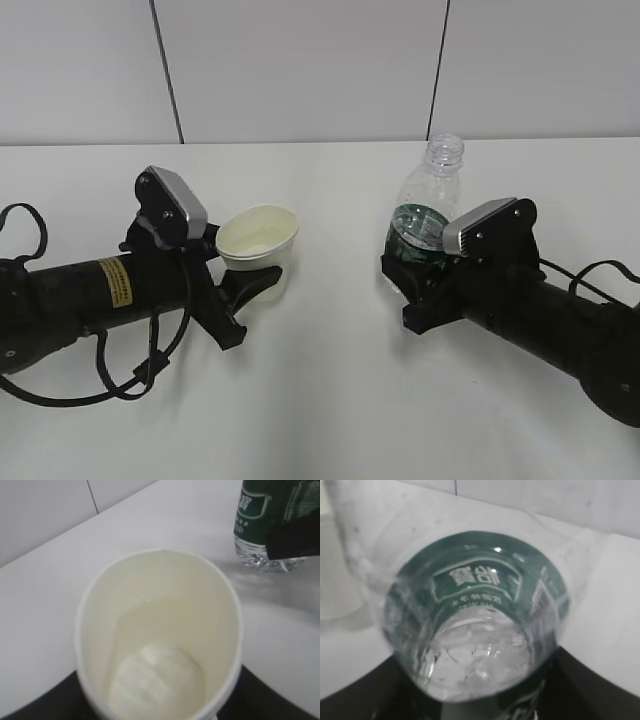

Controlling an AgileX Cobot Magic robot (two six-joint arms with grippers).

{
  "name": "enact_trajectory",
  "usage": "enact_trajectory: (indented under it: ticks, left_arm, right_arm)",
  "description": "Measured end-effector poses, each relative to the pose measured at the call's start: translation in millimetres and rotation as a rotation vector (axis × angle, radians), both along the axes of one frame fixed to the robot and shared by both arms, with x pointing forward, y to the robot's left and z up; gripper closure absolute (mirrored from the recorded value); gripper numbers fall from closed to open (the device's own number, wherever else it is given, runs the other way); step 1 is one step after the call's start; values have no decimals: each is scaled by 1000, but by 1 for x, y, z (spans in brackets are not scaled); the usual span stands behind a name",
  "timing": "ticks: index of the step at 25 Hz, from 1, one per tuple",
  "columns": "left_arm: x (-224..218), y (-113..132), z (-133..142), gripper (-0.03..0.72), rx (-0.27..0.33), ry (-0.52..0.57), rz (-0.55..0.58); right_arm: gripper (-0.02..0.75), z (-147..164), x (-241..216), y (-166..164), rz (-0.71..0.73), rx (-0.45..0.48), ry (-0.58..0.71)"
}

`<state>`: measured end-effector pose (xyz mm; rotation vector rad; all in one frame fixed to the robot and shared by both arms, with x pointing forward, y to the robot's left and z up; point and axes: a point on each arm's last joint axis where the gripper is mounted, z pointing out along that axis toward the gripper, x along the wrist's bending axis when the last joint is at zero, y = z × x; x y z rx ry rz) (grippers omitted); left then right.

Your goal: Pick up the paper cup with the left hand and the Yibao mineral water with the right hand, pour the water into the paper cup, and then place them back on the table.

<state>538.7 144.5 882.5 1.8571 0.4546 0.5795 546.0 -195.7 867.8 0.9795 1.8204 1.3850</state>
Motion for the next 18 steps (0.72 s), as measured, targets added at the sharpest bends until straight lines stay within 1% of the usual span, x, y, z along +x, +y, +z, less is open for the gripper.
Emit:
enact_trajectory:
  ticks: [6,11,14,18]
  left_arm:
    - [1,0,-18,267,-67,4,18]
    - [1,0,-28,267,-68,28,28]
    - [1,1,-32,267,-76,35,31]
    - [1,0,-33,266,-84,33,33]
  right_arm:
    - [323,-9,11,4,18,-5,-2]
    - [323,-13,13,5,26,-34,-13]
    - [323,-21,12,4,28,-47,4]
    - [323,-31,10,4,44,-100,7]
